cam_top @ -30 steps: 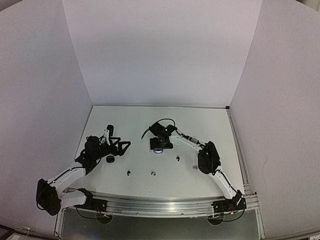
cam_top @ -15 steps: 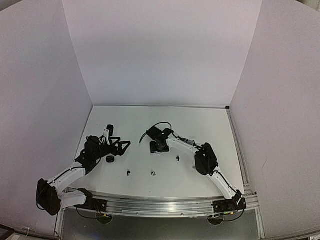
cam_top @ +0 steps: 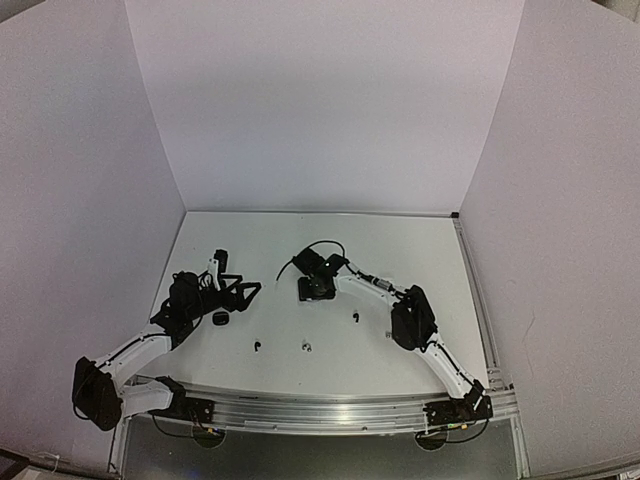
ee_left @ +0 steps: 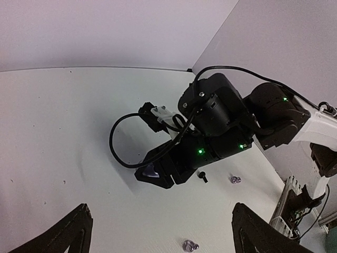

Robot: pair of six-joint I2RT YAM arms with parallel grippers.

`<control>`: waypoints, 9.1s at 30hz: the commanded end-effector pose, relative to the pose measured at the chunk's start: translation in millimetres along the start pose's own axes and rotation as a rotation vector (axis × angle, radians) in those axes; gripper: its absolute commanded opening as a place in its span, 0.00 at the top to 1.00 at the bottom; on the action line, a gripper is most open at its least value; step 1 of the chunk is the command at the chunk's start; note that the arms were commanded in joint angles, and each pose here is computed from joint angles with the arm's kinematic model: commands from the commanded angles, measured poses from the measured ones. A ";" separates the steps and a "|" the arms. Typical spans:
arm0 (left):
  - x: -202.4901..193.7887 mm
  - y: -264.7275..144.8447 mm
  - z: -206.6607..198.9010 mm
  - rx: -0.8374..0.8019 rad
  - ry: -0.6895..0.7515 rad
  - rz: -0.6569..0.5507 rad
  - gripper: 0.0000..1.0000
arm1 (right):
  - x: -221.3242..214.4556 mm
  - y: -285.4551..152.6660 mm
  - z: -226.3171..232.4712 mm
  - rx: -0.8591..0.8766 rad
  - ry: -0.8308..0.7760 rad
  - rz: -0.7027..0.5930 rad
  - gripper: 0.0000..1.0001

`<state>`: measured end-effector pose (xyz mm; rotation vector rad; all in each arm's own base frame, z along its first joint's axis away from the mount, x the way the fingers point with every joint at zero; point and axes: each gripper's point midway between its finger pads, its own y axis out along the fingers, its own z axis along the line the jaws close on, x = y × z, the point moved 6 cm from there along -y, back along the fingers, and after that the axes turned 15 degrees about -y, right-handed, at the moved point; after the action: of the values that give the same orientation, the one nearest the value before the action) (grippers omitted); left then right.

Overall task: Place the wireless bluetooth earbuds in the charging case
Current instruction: Pick up the charging case from the center of the board, then pass from the right arm to the left, then pass from the left arm to the right, then pass from the right arm to the left

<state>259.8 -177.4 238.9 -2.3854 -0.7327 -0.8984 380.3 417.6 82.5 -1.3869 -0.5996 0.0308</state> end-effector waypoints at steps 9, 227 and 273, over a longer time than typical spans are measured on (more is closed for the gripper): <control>32.5 -6.8 -40.9 -0.247 0.122 -0.173 0.12 | 97.8 -257.5 34.8 0.288 0.135 -0.795 0.65; 30.8 -35.4 -145.4 -0.864 0.564 0.371 0.44 | -17.9 -338.6 112.9 0.542 -0.951 -0.654 1.00; 35.6 -39.5 -150.5 -0.861 0.546 0.344 0.65 | -28.3 -337.6 102.1 0.457 -0.982 -0.637 1.00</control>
<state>202.9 -231.9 351.8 -2.6043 0.3472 -1.7242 205.3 444.2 383.5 -0.5613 -1.7052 0.3456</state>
